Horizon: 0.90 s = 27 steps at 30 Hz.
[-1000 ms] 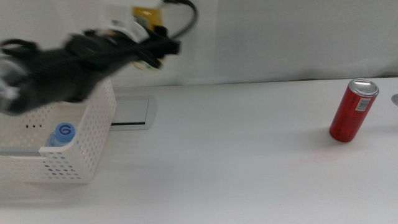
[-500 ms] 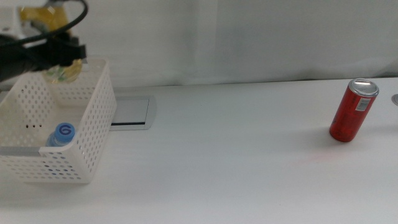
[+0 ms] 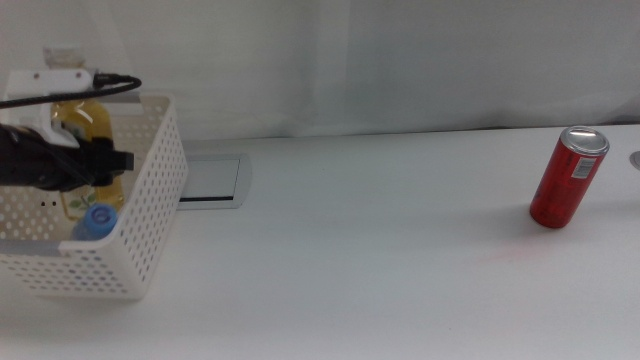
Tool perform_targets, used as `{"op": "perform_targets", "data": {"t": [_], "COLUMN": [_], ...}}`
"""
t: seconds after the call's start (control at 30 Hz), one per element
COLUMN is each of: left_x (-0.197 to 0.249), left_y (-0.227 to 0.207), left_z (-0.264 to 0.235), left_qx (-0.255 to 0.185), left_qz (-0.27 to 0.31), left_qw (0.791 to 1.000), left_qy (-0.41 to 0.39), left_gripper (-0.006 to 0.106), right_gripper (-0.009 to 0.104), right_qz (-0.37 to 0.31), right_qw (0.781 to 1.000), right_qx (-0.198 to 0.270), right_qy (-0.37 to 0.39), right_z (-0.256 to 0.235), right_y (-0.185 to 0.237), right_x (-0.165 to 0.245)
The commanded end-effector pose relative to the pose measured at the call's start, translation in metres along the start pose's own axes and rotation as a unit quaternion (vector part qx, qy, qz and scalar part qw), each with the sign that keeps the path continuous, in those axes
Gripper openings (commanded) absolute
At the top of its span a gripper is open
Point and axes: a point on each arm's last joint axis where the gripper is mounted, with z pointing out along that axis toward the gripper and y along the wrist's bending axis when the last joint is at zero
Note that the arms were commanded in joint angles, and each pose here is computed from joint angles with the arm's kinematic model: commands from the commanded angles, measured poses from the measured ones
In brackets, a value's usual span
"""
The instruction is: Use arms to grab the bottles and put them into the dustbin to the left of the table.
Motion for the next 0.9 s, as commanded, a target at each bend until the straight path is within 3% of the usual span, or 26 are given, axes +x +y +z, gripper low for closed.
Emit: {"op": "perform_targets", "data": {"t": [0.0, 0.2, 0.5, 0.63, 0.77, 0.8, 0.87], "left_x": [0.003, 0.016, 0.02, 0.017, 0.014, 0.012, 0.008], "left_y": [0.008, 0.015, 0.015, 0.016, 0.016, 0.016, 0.016], "left_z": [0.007, 0.026, 0.034, 0.034, 0.034, 0.034, 0.032], "left_qx": [-0.03, -0.055, -0.055, -0.057, -0.058, -0.059, -0.059], "left_qz": [-0.018, -0.034, -0.04, -0.043, -0.052, -0.063, -0.078], "left_qw": [0.999, 0.996, 0.996, 0.997, 0.997, 0.996, 0.995], "left_qy": [0.014, 0.055, 0.06, 0.041, 0.026, 0.017, 0.011], "left_gripper": [-0.003, -0.003, -0.002, 0.026, 0.083, 0.093, 0.093], "right_gripper": [0.103, 0.103, 0.103, 0.103, 0.103, 0.103, 0.103], "right_qz": [-0.005, -0.005, -0.005, -0.005, -0.005, -0.005, -0.005], "right_qw": [1.0, 1.0, 1.0, 1.0, 1.0, 1.0, 1.0], "right_qx": [0.0, 0.001, 0.001, 0.001, 0.001, 0.001, 0.001], "right_qy": [-0.015, -0.015, -0.015, -0.015, -0.015, -0.015, -0.015], "right_z": [-0.003, -0.003, -0.003, -0.003, -0.003, -0.003, -0.003], "right_y": [0.0, 0.0, 0.0, 0.0, 0.0, 0.0, 0.0], "right_x": [0.0, 0.0, 0.0, 0.0, 0.0, 0.0, 0.0]}}
